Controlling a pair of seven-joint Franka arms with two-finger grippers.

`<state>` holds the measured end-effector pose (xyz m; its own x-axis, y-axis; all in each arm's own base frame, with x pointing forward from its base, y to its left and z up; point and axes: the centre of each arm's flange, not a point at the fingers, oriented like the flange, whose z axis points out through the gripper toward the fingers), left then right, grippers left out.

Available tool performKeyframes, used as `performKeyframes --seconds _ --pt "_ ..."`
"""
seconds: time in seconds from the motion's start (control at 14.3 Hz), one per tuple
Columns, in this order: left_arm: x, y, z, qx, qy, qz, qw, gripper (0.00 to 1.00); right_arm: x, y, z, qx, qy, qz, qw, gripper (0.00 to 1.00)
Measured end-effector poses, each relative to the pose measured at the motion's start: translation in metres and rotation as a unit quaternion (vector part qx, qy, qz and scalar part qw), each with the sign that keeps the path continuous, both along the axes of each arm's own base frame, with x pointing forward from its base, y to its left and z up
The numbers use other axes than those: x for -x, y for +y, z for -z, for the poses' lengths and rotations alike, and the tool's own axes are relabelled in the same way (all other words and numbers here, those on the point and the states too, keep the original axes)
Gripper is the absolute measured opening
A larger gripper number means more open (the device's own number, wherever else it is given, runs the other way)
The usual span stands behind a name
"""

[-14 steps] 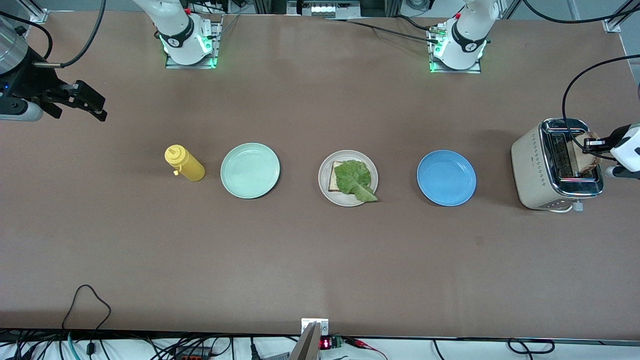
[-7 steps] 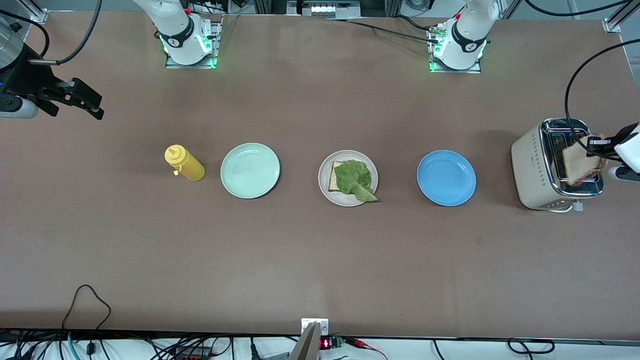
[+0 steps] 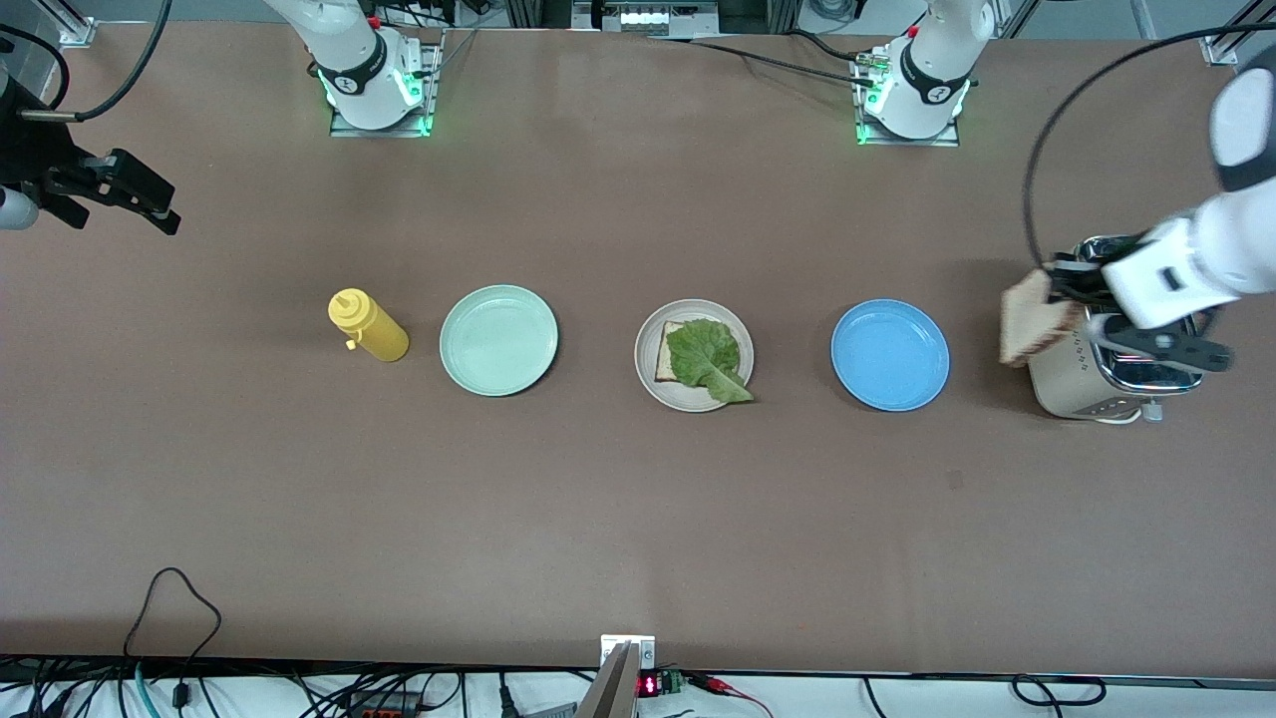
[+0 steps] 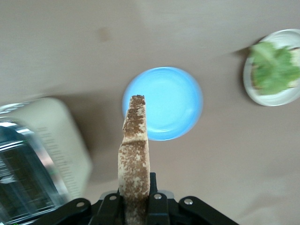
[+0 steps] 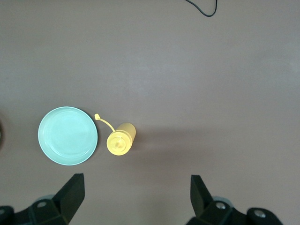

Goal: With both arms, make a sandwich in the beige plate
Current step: 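Lift the bread out of the toaster and carry it over the beige plate, then lower the bread onto the lettuce and open the left gripper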

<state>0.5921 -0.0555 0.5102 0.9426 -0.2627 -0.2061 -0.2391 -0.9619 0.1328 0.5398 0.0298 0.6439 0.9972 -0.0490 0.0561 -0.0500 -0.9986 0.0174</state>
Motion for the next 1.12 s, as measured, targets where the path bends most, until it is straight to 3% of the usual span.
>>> performKeyframes --seconds 0.35,0.63,0.77,0.91,1.12 --pt "-0.003 -0.133 0.052 0.101 0.082 -0.081 0.988 0.16 0.001 0.001 -0.002 0.0 -0.002 -0.002 1.0 1.0" --pt "-0.032 -0.191 0.093 0.246 0.104 -0.161 0.95 0.16 0.002 -0.001 -0.003 0.0 -0.002 0.0 1.0 1.0" --pt "-0.037 -0.215 0.121 0.269 0.102 -0.166 0.943 0.11 0.002 -0.002 -0.003 0.0 -0.002 0.001 1.0 1.0" --pt "-0.04 -0.23 0.154 0.29 0.076 -0.139 0.944 0.1 0.002 -0.002 -0.003 0.0 -0.002 0.001 1.0 1.0" --pt "-0.034 -0.227 0.204 0.336 0.054 -0.121 0.932 0.1 0.002 -0.002 -0.003 0.0 -0.002 0.001 1.0 1.0"
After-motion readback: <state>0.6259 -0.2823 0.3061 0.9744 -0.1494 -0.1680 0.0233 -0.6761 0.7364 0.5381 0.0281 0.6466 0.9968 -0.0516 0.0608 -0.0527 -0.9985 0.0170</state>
